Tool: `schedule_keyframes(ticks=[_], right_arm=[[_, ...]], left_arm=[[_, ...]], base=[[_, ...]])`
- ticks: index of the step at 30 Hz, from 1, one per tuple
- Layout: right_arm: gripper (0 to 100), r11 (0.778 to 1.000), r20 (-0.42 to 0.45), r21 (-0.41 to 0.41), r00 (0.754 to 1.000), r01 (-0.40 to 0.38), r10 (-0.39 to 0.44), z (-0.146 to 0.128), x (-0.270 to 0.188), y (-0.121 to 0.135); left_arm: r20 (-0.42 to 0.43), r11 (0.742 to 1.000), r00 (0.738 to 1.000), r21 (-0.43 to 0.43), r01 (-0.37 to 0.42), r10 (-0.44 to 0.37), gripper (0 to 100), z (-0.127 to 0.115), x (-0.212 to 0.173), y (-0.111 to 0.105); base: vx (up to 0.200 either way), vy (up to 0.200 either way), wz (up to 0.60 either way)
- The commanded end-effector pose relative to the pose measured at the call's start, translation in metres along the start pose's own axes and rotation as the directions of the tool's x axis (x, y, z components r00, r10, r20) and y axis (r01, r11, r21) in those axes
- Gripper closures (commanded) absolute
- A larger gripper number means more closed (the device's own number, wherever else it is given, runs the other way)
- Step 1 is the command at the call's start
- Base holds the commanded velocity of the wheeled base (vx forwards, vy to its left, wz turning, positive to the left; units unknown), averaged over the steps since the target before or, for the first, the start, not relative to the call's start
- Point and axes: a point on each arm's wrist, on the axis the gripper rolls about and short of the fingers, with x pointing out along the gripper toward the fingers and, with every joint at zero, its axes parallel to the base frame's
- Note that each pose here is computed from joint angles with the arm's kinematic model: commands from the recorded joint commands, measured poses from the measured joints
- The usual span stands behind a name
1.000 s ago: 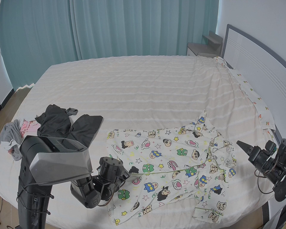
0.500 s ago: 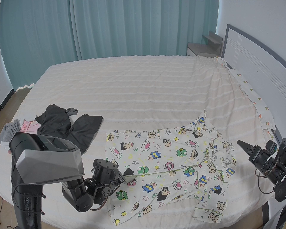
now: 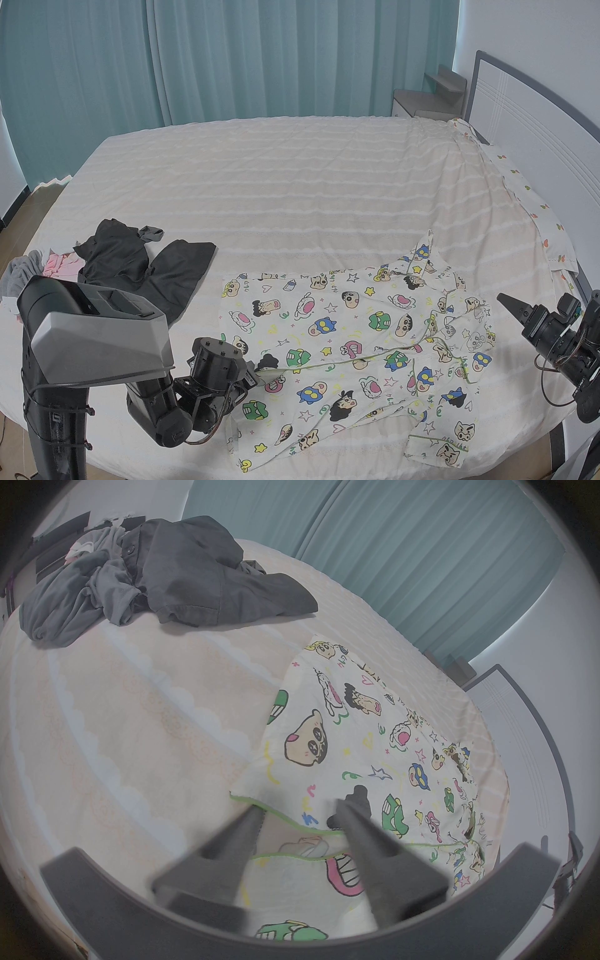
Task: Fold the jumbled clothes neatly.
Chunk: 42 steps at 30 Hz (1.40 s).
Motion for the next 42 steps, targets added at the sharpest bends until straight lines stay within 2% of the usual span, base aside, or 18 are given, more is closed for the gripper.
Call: schedule_keyframes(ticks=[1,5,10,13,25,30,31,42], right_arm=[[0,1.000,-0.011,0.003,1.000,0.007,-0.007,-0.002,-0.003,-0.001],[0,1.000,-0.011,0.003,1.000,0.007,-0.007,-0.002,-0.003,-0.001],[0,1.000,-0.010,0.003,1.000,0.007,-0.007,-0.002,-0.002,-0.001],[0,1.000,-0.013,0.003,1.000,0.005,-0.005,-0.003,-0.002,-0.001],[0,1.000,-0.012,0.003,1.000,0.006,-0.006,-0.003,-0.002,-0.001],[0,1.000,-0.010,0.003,1.000,0.007,-0.007,-0.002,-0.002,-0.001],[0,1.000,-0.010,0.003,1.000,0.007,-0.007,-0.002,-0.002,-0.001],[0,1.000,-0.010,0.003,1.000,0.007,-0.007,-0.002,-0.002,-0.001]], left_arm=[[0.000,1.000,1.000,-0.001,-0.003,0.003,0,0.000,-0.001,0.001],[-0.026,1.000,0.999,-0.008,0.026,-0.026,0,0.008,-0.019,0.002],[-0.157,0.994,0.981,-0.016,0.111,-0.112,0,0.013,-0.056,0.010],[-0.179,0.994,0.978,-0.012,0.110,-0.111,0,0.012,-0.063,0.015],[-0.270,0.995,0.962,0.078,0.063,-0.040,0,-0.010,-0.036,0.029],[-0.271,0.994,0.961,0.072,0.079,-0.057,0,-0.011,-0.031,0.024],[-0.276,0.994,0.959,0.072,0.084,-0.061,100,-0.011,-0.031,0.024],[-0.276,0.994,0.959,0.068,0.088,-0.066,100,-0.010,-0.028,0.024]], base=[[0.000,0.000,0.00],[0.000,0.000,0.00],[0.000,0.000,0.00],[0.000,0.000,0.00],[0.000,0.000,0.00],[0.000,0.000,0.00],[0.000,0.000,0.00],[0.000,0.000,0.00]])
